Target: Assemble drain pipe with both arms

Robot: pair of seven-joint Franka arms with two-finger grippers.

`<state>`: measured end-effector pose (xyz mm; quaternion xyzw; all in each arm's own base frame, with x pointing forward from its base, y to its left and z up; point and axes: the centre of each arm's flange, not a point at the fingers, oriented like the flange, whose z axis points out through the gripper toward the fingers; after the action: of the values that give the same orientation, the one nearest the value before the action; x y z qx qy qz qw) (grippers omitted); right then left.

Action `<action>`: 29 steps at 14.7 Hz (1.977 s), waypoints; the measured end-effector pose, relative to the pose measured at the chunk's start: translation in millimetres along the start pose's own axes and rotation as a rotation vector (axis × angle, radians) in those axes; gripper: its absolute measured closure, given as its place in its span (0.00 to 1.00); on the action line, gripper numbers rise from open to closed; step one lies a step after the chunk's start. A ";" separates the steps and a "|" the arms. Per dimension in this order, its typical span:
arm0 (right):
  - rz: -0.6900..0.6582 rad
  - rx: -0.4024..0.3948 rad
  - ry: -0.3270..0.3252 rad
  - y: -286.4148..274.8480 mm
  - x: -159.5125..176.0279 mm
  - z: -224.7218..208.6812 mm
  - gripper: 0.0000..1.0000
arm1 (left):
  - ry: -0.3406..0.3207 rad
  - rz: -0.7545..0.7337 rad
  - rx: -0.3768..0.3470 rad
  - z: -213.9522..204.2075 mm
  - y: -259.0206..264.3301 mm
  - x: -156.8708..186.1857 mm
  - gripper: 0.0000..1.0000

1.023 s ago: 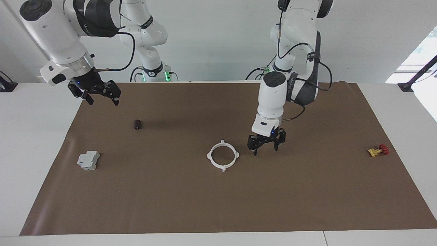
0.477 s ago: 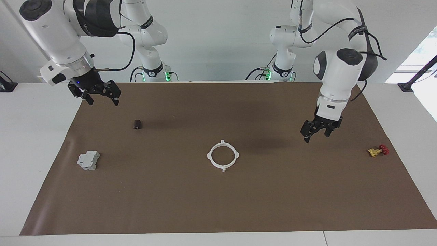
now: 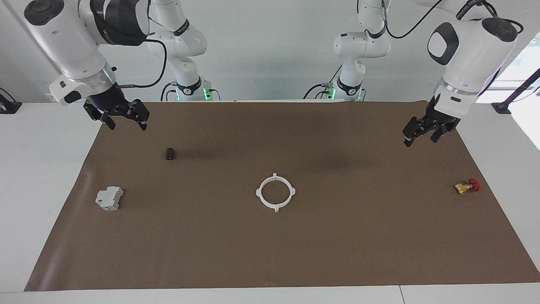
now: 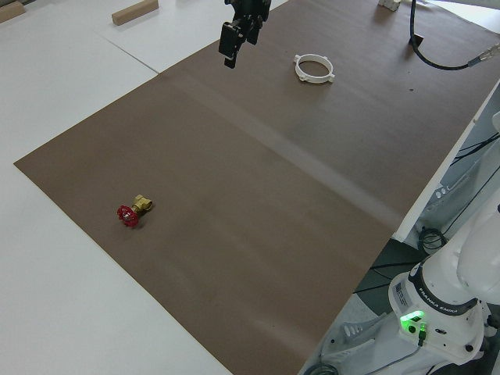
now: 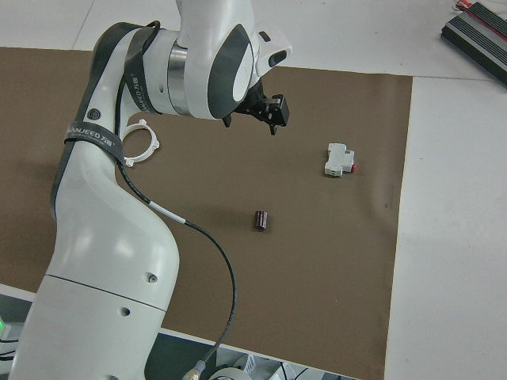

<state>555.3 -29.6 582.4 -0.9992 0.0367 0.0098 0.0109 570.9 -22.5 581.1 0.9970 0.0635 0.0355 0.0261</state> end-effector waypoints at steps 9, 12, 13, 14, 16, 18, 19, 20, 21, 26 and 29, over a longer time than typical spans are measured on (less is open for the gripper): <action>0.000 0.000 0.000 0.0 0.0 -0.1 0.00 | -0.100 0.040 -0.010 -17.3 -7.0 -7.6 0.00; 0.000 0.000 0.000 0.0 0.0 -0.1 0.00 | -0.104 0.067 -0.011 -17.1 -9.6 -7.8 0.00; 0.000 0.000 0.000 0.0 0.0 -0.1 0.00 | -0.107 0.079 -0.011 -17.0 -13.1 -7.7 0.00; 0.000 0.000 0.000 0.0 0.0 -0.1 0.00 | -0.112 0.086 -0.006 -16.8 -17.8 -7.8 0.00; 0.000 0.000 0.000 0.0 0.0 -0.1 0.00 | -0.114 0.097 0.018 -16.7 -23.4 -7.5 0.00; 0.000 0.000 0.000 0.0 0.0 -0.1 0.00 | -0.117 0.103 0.029 -16.3 -22.6 -8.1 0.00; 0.000 0.000 0.000 0.0 0.0 -0.1 0.00 | -0.120 0.105 0.031 -16.1 -21.8 -8.5 0.00; 0.000 0.000 0.000 0.0 0.0 -0.1 0.00 | -0.123 0.107 0.032 -15.7 -20.9 -9.0 0.00; 0.000 0.000 0.000 0.0 0.0 -0.1 0.00 | -0.125 0.109 0.032 -15.6 -20.1 -9.4 0.00; 0.000 0.000 0.000 0.0 0.0 -0.1 0.00 | -0.133 0.136 0.053 -14.5 -9.2 -12.1 0.00; 0.000 0.000 0.000 0.0 0.0 -0.1 0.00 | -0.132 0.147 0.069 -15.2 -5.5 -13.3 0.00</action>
<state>555.3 -29.6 582.5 -0.9992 0.0367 0.0096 0.0109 556.0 -18.1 595.1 0.9995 -0.0106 -0.0306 -0.0068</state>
